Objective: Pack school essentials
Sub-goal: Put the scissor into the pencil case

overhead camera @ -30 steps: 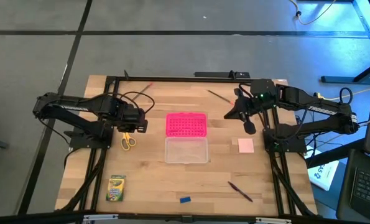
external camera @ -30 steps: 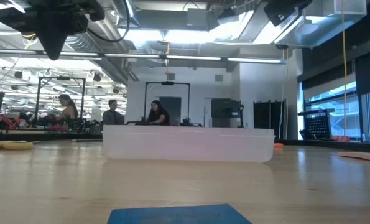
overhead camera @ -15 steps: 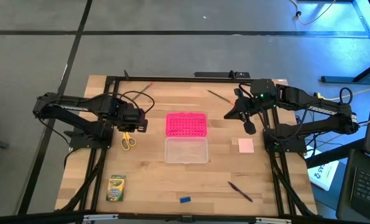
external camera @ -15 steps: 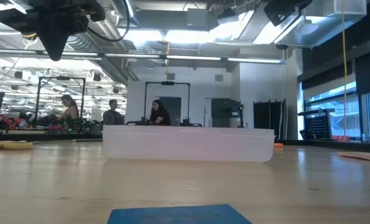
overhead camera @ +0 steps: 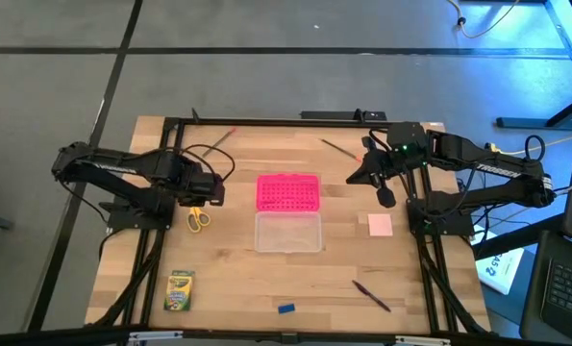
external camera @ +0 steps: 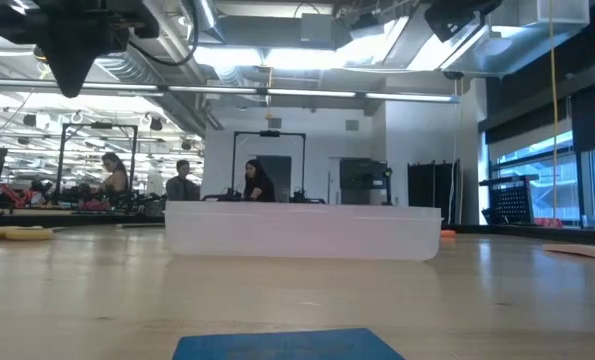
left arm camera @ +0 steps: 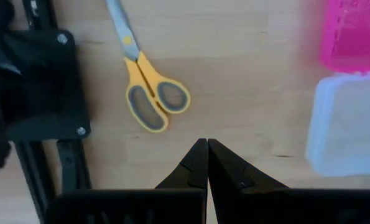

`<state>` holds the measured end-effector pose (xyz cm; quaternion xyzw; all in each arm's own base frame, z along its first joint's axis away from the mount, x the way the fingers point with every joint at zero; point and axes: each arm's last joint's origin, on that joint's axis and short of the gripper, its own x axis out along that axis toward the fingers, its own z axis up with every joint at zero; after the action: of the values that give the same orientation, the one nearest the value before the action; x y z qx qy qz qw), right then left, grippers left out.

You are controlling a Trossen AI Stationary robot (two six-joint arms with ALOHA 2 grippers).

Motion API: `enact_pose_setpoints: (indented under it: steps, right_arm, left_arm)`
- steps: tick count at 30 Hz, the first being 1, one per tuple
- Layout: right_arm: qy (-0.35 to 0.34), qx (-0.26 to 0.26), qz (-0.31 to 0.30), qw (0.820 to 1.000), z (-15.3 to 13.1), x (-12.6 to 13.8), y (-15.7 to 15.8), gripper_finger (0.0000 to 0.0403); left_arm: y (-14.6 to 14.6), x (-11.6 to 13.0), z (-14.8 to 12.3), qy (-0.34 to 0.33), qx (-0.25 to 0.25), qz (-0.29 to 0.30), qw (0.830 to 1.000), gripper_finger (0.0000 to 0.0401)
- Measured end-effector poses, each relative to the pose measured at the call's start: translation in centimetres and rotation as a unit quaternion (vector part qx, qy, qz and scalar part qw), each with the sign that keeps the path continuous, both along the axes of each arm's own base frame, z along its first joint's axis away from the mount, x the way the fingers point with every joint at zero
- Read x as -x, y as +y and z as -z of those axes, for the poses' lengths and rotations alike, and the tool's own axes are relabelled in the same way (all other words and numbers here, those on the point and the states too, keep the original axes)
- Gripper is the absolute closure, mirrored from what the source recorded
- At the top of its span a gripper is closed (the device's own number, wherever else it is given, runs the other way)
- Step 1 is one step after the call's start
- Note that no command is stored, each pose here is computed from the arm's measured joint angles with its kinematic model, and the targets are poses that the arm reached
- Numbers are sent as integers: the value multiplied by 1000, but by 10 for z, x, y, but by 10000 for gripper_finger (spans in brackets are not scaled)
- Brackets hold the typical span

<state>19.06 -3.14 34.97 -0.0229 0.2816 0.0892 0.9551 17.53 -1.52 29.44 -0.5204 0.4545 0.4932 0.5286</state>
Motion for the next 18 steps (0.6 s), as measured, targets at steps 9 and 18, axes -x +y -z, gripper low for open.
enact_pose_setpoints:
  steps: [9,18]
  right_arm:
    - [0,0,0,1000,0,0,0,382]
    - [0,0,0,1000,0,0,0,382]
  left_arm:
    - [-3,-5,2,-7,5,-36,999,369]
    - [-4,-10,7,12,21,-60,998,277]
